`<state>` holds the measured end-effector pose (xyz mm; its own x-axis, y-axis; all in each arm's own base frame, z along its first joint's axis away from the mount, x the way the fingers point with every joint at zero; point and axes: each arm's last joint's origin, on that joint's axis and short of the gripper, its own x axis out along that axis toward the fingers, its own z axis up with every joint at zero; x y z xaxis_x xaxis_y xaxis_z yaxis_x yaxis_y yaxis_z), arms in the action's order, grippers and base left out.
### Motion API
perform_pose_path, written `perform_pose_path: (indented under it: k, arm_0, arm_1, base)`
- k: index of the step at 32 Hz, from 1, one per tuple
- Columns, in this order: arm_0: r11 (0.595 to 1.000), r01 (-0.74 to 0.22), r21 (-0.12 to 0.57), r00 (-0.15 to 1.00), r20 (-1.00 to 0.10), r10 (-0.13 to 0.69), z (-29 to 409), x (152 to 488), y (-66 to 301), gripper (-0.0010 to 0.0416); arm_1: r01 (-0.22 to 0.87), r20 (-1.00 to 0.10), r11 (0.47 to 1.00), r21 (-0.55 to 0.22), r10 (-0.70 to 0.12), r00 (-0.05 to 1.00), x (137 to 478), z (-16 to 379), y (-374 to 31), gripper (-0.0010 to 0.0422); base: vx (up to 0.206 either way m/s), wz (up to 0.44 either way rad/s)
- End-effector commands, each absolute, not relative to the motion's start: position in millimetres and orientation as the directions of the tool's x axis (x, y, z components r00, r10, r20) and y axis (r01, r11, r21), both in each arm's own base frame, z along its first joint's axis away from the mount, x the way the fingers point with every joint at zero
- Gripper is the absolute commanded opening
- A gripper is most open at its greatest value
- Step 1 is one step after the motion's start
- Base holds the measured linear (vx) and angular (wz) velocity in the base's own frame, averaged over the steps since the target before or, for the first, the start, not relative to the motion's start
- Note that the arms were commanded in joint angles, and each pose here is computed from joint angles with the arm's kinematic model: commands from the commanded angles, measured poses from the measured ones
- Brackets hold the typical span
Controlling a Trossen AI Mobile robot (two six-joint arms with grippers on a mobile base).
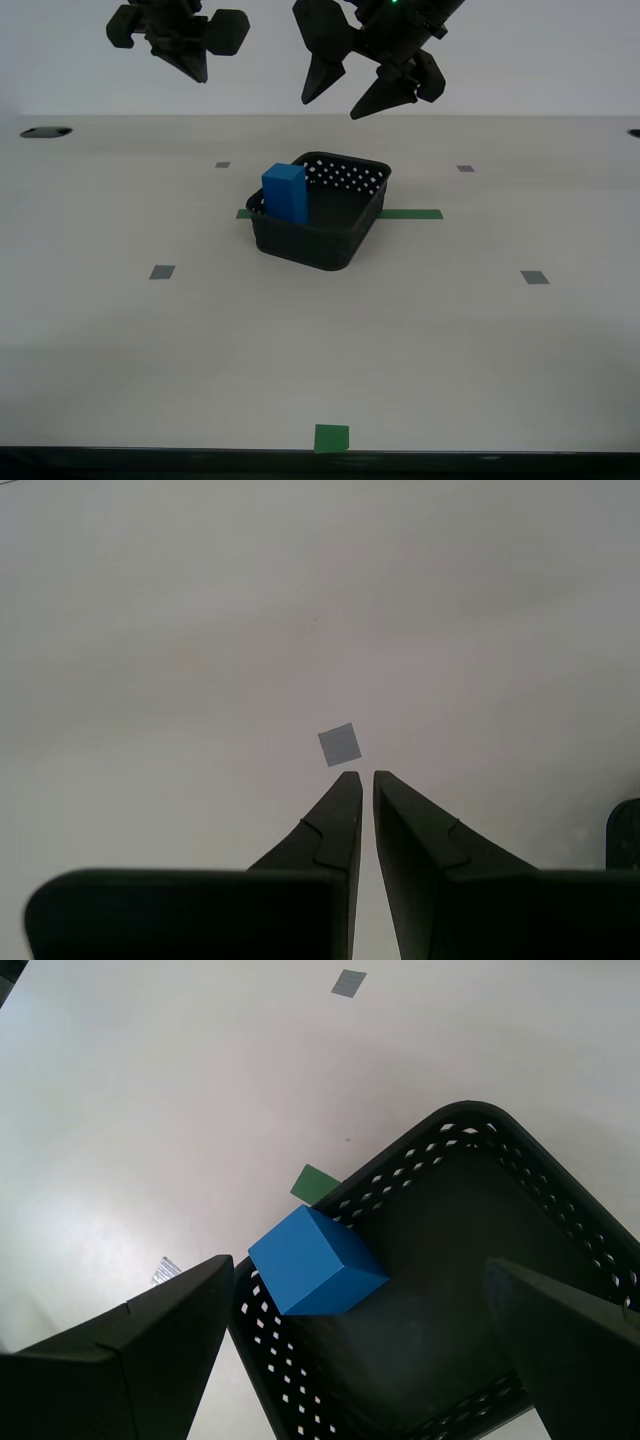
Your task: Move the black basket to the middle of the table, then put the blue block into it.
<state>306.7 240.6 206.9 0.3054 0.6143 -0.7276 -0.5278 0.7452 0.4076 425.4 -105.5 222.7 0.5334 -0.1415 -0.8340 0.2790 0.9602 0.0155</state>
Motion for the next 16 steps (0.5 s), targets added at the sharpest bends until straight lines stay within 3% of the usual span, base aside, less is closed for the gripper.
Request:
perform_pose_path:
  k: [1,16]
  arm_0:
    - [0.745,-0.527,0.408,0.305,-0.728,0.614,206.6,306.9,240.9,0.0348]
    - [0.745,-0.527,0.408,0.305,-0.728,0.614,206.6,306.9,240.9,0.0348]
  arm_1:
    - [0.283,-0.834,0.959,0.016,-0.144,0.533,425.3,223.0,-105.7,0.0013]
    - [0.283,-0.834,0.959,0.016,-0.144,0.533,425.3,223.0,-105.7,0.0013]
  base:
    - [0.000,0.000]
    - [0.000,0.000]
